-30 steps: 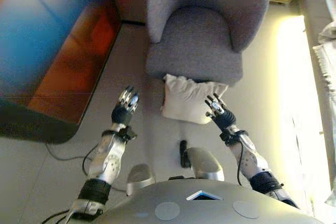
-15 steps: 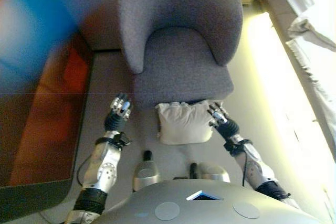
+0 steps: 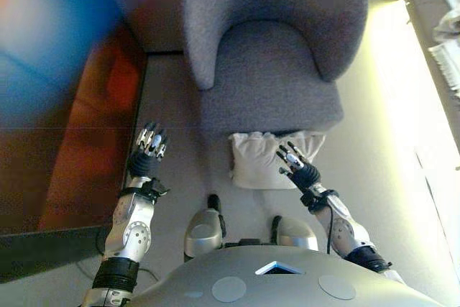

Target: Pick up the cushion and take it to the sofa

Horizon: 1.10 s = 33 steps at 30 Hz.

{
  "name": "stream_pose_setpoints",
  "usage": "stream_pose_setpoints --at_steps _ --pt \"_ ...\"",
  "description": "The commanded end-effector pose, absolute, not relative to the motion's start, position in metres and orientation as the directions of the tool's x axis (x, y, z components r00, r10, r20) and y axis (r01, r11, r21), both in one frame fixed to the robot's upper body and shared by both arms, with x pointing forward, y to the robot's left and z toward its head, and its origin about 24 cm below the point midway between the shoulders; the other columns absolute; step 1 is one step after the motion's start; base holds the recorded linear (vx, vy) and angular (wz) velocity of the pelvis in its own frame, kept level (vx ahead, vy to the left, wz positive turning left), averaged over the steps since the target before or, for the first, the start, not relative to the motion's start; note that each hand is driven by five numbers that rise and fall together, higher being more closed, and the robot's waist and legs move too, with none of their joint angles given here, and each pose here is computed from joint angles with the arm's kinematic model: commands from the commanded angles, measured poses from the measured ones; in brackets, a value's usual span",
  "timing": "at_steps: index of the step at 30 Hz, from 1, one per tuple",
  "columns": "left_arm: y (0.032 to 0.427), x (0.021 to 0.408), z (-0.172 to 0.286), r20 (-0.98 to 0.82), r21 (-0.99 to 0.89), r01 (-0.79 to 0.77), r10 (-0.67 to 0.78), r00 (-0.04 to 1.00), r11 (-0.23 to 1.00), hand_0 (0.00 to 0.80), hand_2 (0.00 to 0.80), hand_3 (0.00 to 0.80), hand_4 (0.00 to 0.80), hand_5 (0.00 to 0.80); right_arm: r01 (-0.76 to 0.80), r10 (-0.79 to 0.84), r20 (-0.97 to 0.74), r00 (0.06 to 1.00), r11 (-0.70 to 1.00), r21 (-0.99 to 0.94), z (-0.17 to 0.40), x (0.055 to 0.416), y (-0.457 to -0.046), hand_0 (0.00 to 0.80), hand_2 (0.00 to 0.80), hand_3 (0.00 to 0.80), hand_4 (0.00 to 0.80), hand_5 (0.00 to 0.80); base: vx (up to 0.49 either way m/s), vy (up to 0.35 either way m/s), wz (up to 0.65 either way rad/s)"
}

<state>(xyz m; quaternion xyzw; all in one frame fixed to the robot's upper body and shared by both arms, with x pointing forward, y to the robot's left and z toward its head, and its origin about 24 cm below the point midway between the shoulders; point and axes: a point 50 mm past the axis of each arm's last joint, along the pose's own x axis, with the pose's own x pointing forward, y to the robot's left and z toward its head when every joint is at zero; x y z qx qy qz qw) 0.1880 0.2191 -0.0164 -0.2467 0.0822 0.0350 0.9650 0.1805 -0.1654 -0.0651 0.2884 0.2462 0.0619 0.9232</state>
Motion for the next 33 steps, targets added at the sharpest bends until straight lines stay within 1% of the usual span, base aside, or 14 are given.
stream_pose_setpoints --at_steps 1,3,5,7,14,17,22,28,33 --pt "0.221 0.201 0.009 -0.048 -0.428 0.009 -0.033 0.998 0.904 0.0 0.0 0.0 0.0 0.0 -0.034 0.25 -0.273 0.929 0.791 0.61 -0.043 0.198 -0.144 0.0 0.0 0.0 0.0 0.0 0.178 0.196 0.07" --pt "0.217 0.203 0.013 -0.029 -0.416 0.035 -0.051 0.998 0.909 0.0 0.0 0.0 0.0 0.0 -0.042 0.255 -0.268 0.929 0.792 0.609 -0.041 0.196 -0.136 0.0 0.0 0.0 0.0 0.0 0.204 0.211 0.14" --pt "0.22 0.206 0.014 -0.039 -0.398 0.036 -0.056 0.998 0.917 0.0 0.0 0.0 0.0 0.0 -0.005 0.231 -0.298 0.926 0.797 0.603 -0.048 0.196 -0.134 0.0 0.0 0.0 0.0 0.0 0.24 0.116 0.16" --pt "0.222 0.207 0.016 -0.04 -0.396 0.032 -0.052 0.998 0.918 0.0 0.0 0.0 0.0 0.0 -0.006 0.231 -0.302 0.925 0.802 0.597 -0.049 0.198 -0.132 0.0 0.0 0.0 0.0 0.0 0.216 -0.116 0.25" --pt "0.237 0.202 0.022 -0.003 -0.373 0.008 -0.01 1.0 0.928 0.0 0.0 0.0 0.0 0.0 -0.045 0.255 -0.263 0.931 0.792 0.609 -0.037 0.211 -0.137 0.0 0.0 0.0 0.0 0.0 0.221 -0.396 -0.11" --pt "0.243 0.199 0.023 -0.002 -0.374 -0.008 0.008 1.0 0.928 0.0 0.0 0.0 0.0 0.0 -0.047 0.255 -0.263 0.93 0.795 0.605 -0.036 0.219 -0.141 0.0 0.0 0.0 0.0 0.0 0.324 -0.386 0.24" --pt "0.246 0.193 0.019 -0.017 -0.37 -0.039 0.036 0.999 0.928 0.0 0.0 0.0 0.0 0.0 -0.08 0.298 -0.281 0.912 0.803 0.59 -0.034 0.227 -0.136 0.0 0.0 0.0 0.0 0.0 0.28 -0.343 0.33" --pt "0.233 0.205 0.019 -0.043 -0.441 -0.085 0.074 0.996 0.894 0.0 0.0 0.0 0.0 0.0 -0.099 0.303 -0.29 0.908 0.827 0.553 -0.033 0.225 -0.139 0.0 0.0 0.0 0.0 0.0 0.148 -0.227 0.33" --pt "0.226 0.207 0.015 -0.053 -0.477 -0.055 0.033 0.998 0.877 0.0 0.0 0.0 0.0 0.0 -0.105 0.263 -0.264 0.928 0.864 0.493 -0.027 0.229 -0.148 0.0 0.0 0.0 0.0 0.0 0.08 -0.023 0.11"
